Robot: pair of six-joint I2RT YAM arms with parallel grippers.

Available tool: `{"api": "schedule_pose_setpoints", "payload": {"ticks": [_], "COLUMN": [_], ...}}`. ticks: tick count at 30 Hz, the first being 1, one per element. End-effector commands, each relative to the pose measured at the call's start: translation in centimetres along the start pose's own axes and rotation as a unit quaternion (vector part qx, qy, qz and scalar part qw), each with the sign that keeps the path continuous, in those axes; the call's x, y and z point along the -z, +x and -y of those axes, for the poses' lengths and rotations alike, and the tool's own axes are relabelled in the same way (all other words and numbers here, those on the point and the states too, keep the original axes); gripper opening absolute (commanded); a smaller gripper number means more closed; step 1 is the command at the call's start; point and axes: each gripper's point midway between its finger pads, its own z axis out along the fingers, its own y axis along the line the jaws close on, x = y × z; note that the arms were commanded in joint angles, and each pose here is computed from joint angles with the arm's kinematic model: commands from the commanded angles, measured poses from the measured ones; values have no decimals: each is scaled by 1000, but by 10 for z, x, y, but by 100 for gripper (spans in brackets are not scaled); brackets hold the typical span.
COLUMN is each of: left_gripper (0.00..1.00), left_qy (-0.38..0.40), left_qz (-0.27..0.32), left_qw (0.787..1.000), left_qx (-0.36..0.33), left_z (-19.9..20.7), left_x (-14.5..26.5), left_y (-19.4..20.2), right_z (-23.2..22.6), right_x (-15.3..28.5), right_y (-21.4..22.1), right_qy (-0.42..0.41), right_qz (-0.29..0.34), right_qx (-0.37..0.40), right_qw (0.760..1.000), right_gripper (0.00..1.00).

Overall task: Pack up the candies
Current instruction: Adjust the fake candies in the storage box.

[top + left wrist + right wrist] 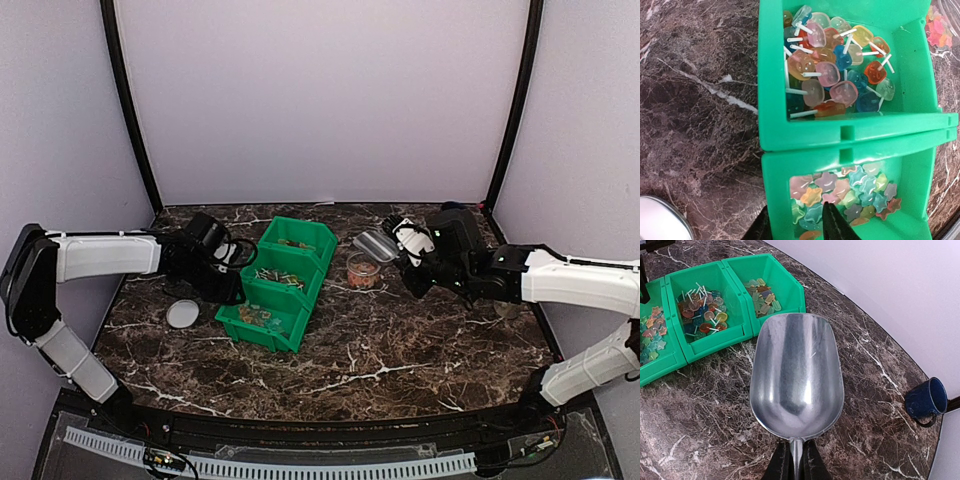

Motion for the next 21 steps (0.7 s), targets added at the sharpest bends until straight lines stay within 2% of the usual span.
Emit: {"api": "schedule_pose_setpoints", "payload": {"ticks": [1,9,21], "left_gripper": [35,36,37], "left_qy": [15,-9,-72], "left_qz": [31,91,80], "left_qw": [999,994,991], "left_qx": [-16,-54,-79], "left_z": [12,16,1], "left_x": [33,64,25], "left_y": [-16,-59,-94], "right_z": [4,3,5], "right_x": [6,5,15], "right_y": [-21,-21,-24], "right_qy": [9,7,12], "right_qz": [32,31,38], "right_qx": [-5,-6,-7], "right_qw": [999,999,999], "right_gripper": [0,0,0]}}
